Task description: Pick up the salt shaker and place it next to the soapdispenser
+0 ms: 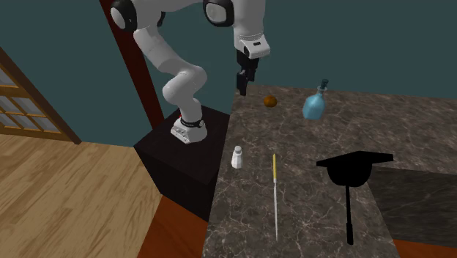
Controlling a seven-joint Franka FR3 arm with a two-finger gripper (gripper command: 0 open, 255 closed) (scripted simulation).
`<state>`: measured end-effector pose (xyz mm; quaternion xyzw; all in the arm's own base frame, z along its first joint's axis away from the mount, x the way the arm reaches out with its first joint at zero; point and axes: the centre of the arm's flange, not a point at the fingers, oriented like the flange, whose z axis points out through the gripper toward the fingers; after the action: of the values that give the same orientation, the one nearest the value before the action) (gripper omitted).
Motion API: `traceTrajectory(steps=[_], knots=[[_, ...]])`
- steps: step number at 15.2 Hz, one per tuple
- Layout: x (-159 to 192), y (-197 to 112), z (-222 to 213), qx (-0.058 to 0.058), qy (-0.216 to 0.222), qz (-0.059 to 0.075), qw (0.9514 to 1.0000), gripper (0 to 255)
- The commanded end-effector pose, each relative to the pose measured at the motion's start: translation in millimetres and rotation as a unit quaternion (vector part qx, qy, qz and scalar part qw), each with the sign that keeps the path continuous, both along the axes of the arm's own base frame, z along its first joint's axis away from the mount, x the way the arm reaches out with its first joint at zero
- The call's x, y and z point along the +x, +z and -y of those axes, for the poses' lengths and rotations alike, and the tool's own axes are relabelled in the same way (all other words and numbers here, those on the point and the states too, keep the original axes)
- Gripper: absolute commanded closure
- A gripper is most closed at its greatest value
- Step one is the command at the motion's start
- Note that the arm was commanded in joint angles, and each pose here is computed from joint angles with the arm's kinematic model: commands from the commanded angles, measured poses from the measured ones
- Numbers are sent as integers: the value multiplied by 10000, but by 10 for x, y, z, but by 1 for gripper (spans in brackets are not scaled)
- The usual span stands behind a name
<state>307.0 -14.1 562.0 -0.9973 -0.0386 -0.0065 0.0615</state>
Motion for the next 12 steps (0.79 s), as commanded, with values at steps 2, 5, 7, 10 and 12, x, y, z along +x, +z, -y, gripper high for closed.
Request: traceTrajectory(steps=[2, 5, 7, 10, 12], knots=[[66, -97, 66, -27, -27, -61, 10000, 0], [254, -389, 271, -106, -110, -245, 9996, 0], [371, -587, 411, -160, -164, -367, 9991, 0], [535, -884, 628, -239, -246, -551, 9979, 0], [636, -1084, 777, -292, -301, -673, 9969, 0]])
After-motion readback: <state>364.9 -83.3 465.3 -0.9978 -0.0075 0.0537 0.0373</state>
